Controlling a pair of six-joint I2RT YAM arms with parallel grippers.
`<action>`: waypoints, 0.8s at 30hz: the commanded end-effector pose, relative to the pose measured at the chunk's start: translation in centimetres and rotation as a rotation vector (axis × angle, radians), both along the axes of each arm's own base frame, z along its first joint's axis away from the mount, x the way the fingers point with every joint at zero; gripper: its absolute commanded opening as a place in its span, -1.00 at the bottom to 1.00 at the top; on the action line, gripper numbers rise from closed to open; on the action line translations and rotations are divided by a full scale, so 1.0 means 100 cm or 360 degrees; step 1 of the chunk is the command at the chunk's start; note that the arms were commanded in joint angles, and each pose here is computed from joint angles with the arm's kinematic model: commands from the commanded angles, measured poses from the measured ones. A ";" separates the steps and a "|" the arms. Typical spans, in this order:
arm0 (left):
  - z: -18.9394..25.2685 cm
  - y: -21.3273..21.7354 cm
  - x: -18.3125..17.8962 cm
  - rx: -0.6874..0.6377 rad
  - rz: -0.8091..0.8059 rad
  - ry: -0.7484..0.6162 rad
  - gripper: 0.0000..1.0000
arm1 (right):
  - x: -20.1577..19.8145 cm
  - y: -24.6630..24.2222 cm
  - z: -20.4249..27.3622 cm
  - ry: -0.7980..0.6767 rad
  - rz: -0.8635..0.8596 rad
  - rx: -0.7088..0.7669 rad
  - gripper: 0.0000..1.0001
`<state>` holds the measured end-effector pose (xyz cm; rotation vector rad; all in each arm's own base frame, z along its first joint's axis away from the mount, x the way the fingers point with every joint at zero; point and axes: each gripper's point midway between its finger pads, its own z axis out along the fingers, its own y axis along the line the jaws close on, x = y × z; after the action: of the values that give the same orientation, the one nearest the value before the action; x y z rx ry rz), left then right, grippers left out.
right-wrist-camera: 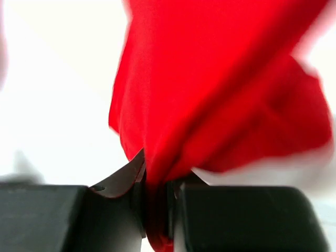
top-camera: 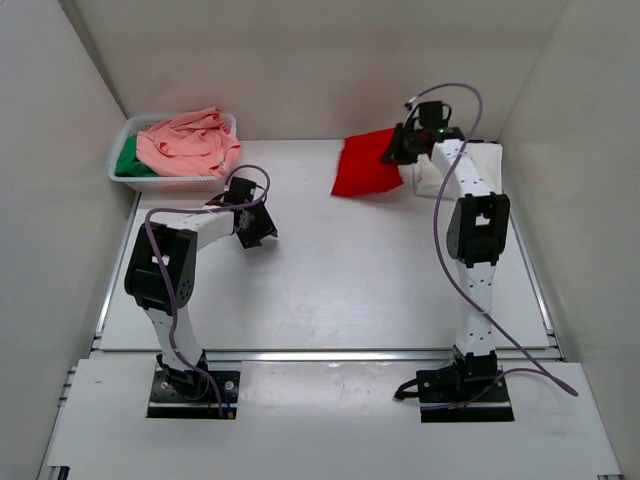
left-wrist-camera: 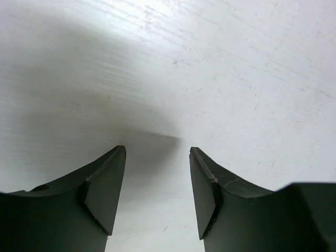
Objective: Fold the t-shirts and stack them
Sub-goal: Put the neatly folded tshirt into the corner of the board with the right arm
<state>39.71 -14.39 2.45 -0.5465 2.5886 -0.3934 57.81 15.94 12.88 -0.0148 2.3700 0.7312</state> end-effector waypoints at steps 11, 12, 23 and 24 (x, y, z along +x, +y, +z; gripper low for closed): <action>0.007 0.014 -0.033 0.0093 -0.0104 0.0060 0.27 | 0.043 -0.198 0.029 -0.0369 -0.0210 -0.1026 -1.00; 0.008 0.017 -0.033 0.0098 -0.0099 0.0061 0.25 | 0.042 -0.209 0.030 -0.0362 -0.0232 -0.1057 -1.00; -0.004 0.007 -0.043 0.0086 -0.0148 0.0122 0.26 | 0.018 -0.279 0.046 -0.0368 -0.0397 -0.1178 -1.00; -0.006 0.006 -0.045 0.0091 -0.0153 0.0130 0.26 | 0.019 -0.284 0.047 -0.0380 -0.0416 -0.1170 -1.00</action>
<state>36.55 -13.57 2.13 -0.4523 2.6686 -0.3408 58.82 -10.14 9.74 -0.1120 2.4069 -0.1713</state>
